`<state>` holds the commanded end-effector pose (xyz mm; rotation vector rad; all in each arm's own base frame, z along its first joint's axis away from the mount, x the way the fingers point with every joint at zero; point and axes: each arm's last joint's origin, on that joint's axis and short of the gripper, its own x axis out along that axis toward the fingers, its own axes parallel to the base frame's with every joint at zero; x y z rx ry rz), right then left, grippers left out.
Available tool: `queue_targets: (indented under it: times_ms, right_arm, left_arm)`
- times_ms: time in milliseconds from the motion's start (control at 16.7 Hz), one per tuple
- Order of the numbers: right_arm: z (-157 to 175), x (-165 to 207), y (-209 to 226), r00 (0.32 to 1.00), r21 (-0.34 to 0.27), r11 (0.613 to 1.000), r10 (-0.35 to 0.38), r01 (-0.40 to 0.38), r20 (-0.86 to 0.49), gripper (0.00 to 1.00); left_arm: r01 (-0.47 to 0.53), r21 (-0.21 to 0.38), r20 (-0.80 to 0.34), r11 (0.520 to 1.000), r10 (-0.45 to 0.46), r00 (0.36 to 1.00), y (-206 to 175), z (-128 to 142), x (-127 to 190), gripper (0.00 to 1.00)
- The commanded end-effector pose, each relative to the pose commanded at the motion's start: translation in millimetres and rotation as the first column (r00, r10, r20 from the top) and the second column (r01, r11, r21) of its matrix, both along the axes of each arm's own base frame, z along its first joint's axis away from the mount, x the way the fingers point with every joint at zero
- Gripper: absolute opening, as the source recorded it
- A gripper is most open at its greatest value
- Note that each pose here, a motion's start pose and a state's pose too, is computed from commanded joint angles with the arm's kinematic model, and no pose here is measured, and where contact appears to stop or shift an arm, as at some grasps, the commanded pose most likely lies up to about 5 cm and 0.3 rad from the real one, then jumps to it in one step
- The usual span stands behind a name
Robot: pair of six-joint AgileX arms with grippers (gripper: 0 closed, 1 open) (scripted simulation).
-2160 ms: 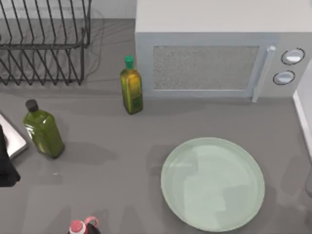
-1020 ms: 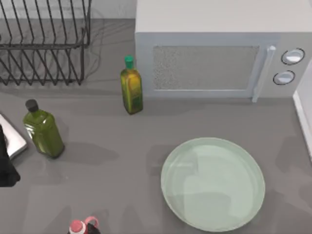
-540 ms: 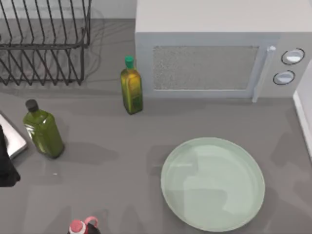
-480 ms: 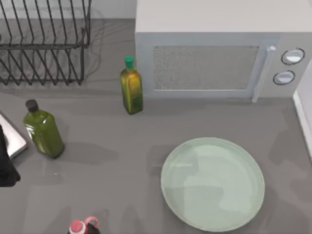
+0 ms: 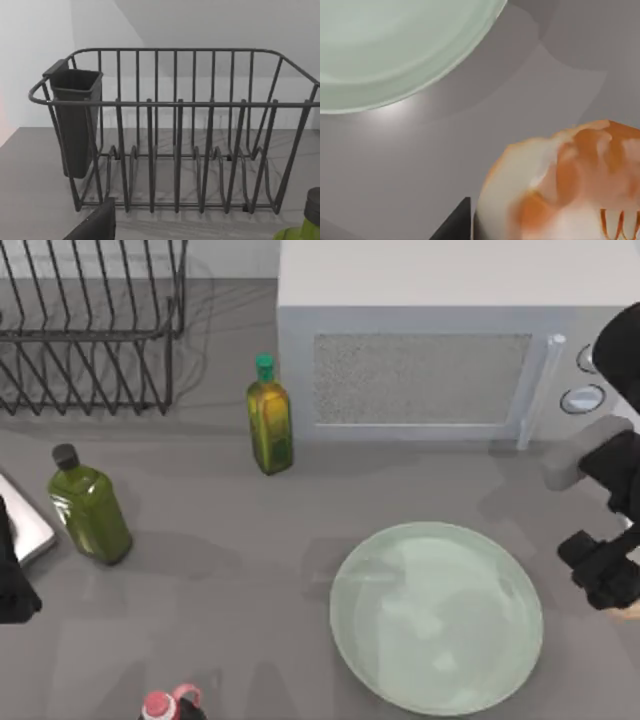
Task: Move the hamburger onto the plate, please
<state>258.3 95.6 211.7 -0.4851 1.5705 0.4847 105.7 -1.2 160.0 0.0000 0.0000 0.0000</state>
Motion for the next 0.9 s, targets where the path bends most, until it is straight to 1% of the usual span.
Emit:
queue_targets:
  times_ms: [60, 180, 300, 420, 540, 660, 780, 900]
  right_arm:
    - [-3, 4, 13, 0.998, -0.008, 0.998, -0.069, 0.069, -0.004, 0.0]
    - [-8, 9, 40, 0.979, -0.024, 0.978, -0.206, 0.206, -0.004, 0.0]
    - [-13, 11, 67, 0.945, -0.033, 0.945, -0.326, 0.326, 0.006, 0.0]
    - [-16, 11, 91, 0.908, -0.029, 0.907, -0.419, 0.42, 0.023, 0.0]
    - [-17, 9, 112, 0.875, -0.013, 0.875, -0.483, 0.484, 0.039, 0.0]
    - [-17, 7, 126, 0.851, 0.006, 0.853, -0.522, 0.523, 0.052, 0.0]
    - [-17, 5, 134, 0.839, 0.019, 0.841, -0.541, 0.541, 0.058, 0.0]
    - [-17, 5, 135, 0.837, 0.021, 0.839, -0.543, 0.543, 0.059, 0.0]
  left_arm:
    - [0.0, 0.0, 0.0, 1.0, 0.0, 1.0, 0, 0, 0, 1.0]
    - [0.0, 0.0, 0.0, 1.0, 0.0, 1.0, 0, 0, 0, 1.0]
    - [0.0, 0.0, 0.0, 1.0, 0.0, 1.0, 0, 0, 0, 1.0]
    - [0.0, 0.0, 0.0, 1.0, 0.0, 1.0, 0, 0, 0, 1.0]
    - [0.0, 0.0, 0.0, 1.0, 0.0, 1.0, 0, 0, 0, 1.0]
    - [0.0, 0.0, 0.0, 1.0, 0.0, 1.0, 0, 0, 0, 1.0]
    - [0.0, 0.0, 0.0, 1.0, 0.0, 1.0, 0, 0, 0, 1.0]
    - [0.0, 0.0, 0.0, 1.0, 0.0, 1.0, 0, 0, 0, 1.0]
